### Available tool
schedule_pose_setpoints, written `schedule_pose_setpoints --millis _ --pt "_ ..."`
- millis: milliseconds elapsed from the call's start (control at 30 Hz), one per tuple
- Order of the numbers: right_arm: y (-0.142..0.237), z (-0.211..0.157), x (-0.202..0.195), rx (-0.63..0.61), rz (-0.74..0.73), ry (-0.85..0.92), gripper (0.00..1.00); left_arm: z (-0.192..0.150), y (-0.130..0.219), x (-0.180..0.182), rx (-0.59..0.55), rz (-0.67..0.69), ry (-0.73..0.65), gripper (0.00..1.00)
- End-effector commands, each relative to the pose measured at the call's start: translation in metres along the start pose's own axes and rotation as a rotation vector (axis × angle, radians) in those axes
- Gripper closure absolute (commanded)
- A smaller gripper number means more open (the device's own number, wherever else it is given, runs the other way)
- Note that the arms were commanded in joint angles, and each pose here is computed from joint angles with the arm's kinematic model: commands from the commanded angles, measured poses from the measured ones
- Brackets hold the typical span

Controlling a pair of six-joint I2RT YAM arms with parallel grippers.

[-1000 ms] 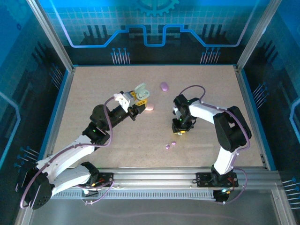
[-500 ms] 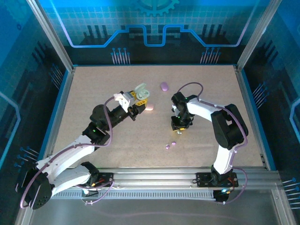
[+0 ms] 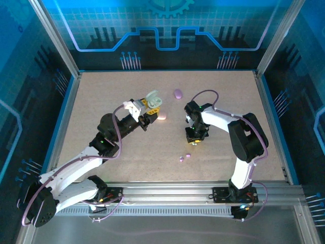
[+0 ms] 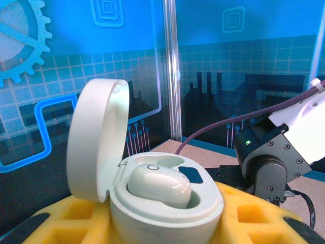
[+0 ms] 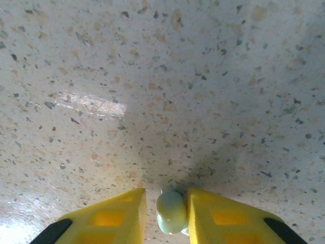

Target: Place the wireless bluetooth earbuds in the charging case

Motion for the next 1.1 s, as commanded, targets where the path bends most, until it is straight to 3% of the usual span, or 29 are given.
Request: schedule_pose_setpoints --millis 0,367,567,733,900,1067 --pt "-0.004 -0.006 -0.001 0.038 -0.037 -0.008 0.73 0.017 0.001 -0.002 -0.061 -0.010 0.001 0.63" --pt "-0.008 -0.007 -0.002 0.055 -0.046 -0.008 0.74 0.017 0.000 -0.002 -0.060 -0.011 0.001 0.63" --pt "0.007 -0.006 0.001 0.000 -0.008 -0.005 0.79 0.016 0.000 -0.002 -0.057 -0.011 0.000 0.63" --pt "0.067 -0.007 0.013 -0.163 0.136 0.014 0.79 0.011 -0.001 -0.003 -0.039 -0.022 -0.007 0.63" --pt "0.164 -0.017 0.024 -0.401 0.366 0.036 0.79 -0.002 -0.007 -0.011 -0.014 -0.097 -0.018 0.63" --pt "0.242 -0.037 0.042 -0.546 0.596 0.140 0.79 -0.008 -0.012 -0.024 -0.040 -0.215 -0.027 0.63"
Point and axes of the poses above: each hand's point on the last joint's axis, 136 mm out from that joint toward the fingers, its own y axis back along the fingers, its own x axis along the line the jaws close on, z = x × y, the point moved 6 cm from there along y, back along the fingers, and after that the axes turned 4 degrees about -y, right-handed, at the moved point
